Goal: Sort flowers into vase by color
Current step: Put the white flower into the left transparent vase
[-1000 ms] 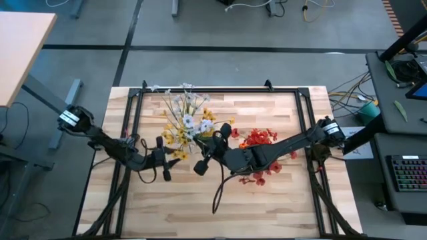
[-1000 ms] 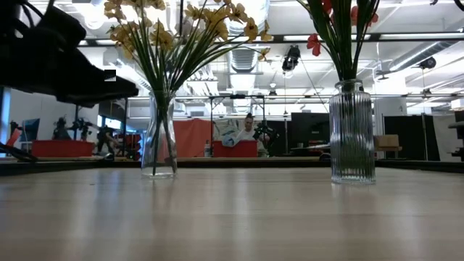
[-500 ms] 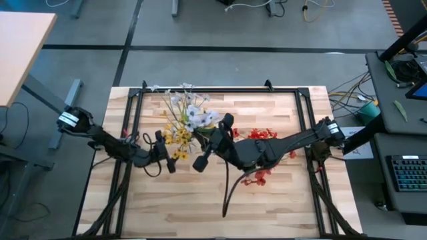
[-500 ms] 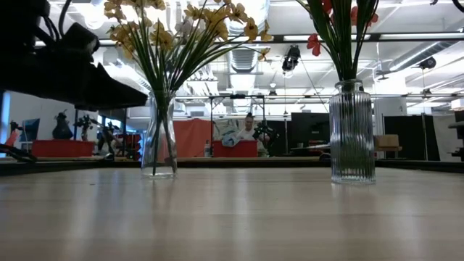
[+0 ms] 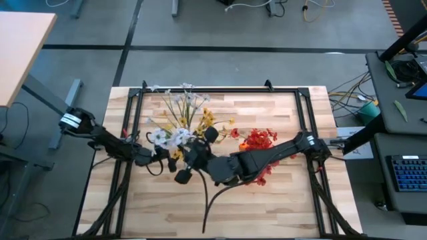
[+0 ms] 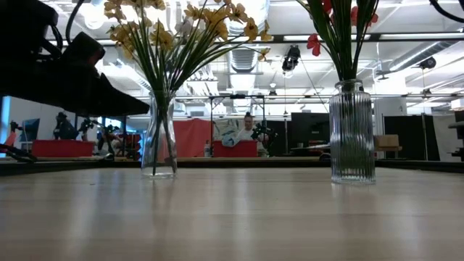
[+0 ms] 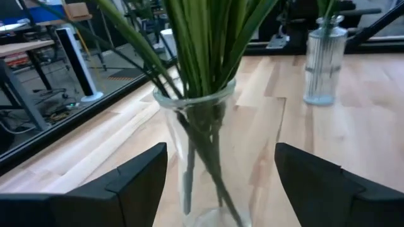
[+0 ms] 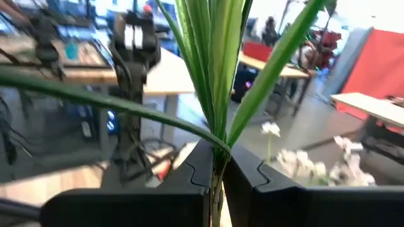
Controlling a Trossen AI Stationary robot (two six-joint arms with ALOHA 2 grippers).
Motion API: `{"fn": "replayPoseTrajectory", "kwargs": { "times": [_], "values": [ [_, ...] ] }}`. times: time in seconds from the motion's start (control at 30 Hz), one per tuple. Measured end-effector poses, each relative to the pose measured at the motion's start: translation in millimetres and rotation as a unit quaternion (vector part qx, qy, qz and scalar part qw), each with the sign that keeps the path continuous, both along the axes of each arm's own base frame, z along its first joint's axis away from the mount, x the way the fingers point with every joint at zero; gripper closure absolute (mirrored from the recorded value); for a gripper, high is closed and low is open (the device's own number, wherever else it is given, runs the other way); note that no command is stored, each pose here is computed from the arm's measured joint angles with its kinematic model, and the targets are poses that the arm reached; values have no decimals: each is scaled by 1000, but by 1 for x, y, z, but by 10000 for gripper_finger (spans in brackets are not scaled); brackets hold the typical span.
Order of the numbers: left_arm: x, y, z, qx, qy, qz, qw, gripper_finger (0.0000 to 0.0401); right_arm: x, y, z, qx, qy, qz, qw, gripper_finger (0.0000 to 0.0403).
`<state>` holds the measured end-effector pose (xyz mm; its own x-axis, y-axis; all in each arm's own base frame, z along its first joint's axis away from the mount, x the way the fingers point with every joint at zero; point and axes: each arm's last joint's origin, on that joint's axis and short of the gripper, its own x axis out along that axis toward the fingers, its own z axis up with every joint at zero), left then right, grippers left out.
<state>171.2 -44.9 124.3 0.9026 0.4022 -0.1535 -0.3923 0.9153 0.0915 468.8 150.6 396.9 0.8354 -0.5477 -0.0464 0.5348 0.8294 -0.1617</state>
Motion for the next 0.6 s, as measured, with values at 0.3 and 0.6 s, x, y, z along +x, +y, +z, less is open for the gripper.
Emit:
{"fn": "replayPoseTrajectory", "kwargs": {
  "times": [0.3, 0.6],
  "values": [
    [5, 3, -2, 0, -13, -2, 1000, 125, 4, -1, -30, 46, 49, -48, 997, 390],
    [10, 5, -9, -1, -21, 5, 1000, 125, 7, -6, -78, 50, 73, -102, 991, 390]
  ]
}}
